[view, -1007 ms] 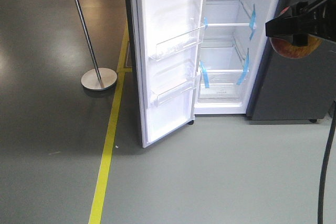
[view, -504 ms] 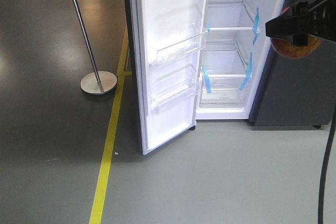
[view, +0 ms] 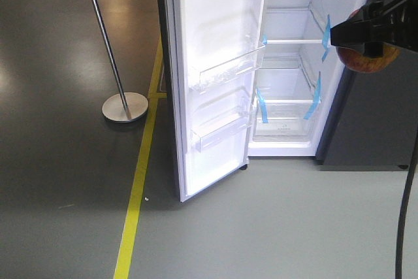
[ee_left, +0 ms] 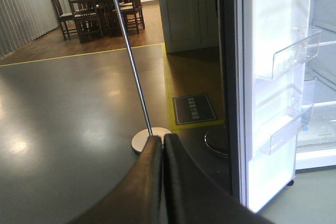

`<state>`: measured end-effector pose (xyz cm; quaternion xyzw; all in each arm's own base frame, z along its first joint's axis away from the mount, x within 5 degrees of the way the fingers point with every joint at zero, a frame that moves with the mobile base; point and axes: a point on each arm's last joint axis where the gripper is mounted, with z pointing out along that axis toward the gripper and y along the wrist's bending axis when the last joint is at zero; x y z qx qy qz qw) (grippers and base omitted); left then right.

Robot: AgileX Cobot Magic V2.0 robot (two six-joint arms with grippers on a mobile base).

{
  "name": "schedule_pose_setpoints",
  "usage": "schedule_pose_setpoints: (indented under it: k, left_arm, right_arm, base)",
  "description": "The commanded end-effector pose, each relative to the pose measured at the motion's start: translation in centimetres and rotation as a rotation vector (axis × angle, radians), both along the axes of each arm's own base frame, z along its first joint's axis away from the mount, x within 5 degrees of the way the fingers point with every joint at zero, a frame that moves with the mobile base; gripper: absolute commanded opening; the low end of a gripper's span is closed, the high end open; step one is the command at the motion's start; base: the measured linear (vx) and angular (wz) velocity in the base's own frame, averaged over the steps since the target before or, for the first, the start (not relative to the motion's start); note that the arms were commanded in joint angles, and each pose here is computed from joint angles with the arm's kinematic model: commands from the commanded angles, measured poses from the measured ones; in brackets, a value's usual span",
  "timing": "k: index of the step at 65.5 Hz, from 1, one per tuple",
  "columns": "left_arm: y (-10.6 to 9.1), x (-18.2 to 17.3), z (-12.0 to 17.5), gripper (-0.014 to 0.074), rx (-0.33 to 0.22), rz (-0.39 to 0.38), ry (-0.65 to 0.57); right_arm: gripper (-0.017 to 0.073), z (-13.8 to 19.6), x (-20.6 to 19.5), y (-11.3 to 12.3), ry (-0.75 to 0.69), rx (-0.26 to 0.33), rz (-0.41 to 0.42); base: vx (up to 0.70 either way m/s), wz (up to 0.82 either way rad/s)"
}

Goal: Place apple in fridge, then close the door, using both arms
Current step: 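Approach the refrigerator opening with the apple held in the right gripper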

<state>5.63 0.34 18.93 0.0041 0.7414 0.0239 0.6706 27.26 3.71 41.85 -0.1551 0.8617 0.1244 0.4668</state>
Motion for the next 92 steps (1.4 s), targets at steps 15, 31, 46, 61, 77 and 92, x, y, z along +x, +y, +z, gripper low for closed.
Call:
schedule_pose_setpoints:
  k: [15, 31, 46, 61, 77, 92]
  left_arm:
    - [-0.17, -0.02, 0.27, -0.0008, 0.000, -0.018, -0.073]
    - [-0.17, -0.02, 0.27, -0.0008, 0.000, -0.018, -0.073]
    - [-0.17, -0.02, 0.27, -0.0008, 0.000, -0.018, -0.073]
    - [-0.17, -0.02, 0.27, -0.0008, 0.000, -0.018, -0.073]
    - [-0.17, -0.02, 0.27, -0.0008, 0.000, -0.018, -0.073]
    - [-0.17, -0.02, 0.27, -0.0008, 0.000, -0.018, -0.073]
  right_arm:
    - [0.0133, 2.20, -0.64, -0.04, -0.113, 0.032, -0.023]
    - [0.0133, 2.20, -0.64, -0.04, -0.113, 0.032, -0.023]
    - [0.0133, 2.20, -0.64, -0.04, -0.113, 0.032, -0.023]
    - [0.0133, 2.20, -0.64, -0.04, -0.113, 0.032, -0.023]
    - [0.0133, 2.20, -0.64, -0.04, -0.113, 0.032, -0.023]
    - [0.0133, 2.20, -0.64, -0.04, -0.113, 0.032, -0.023]
  base:
    - [0.10, 0.02]
    - [0.09, 0.00]
    - [0.09, -0.04]
    - [0.10, -0.04]
    - [0.11, -0.03]
    - [0.13, -0.03]
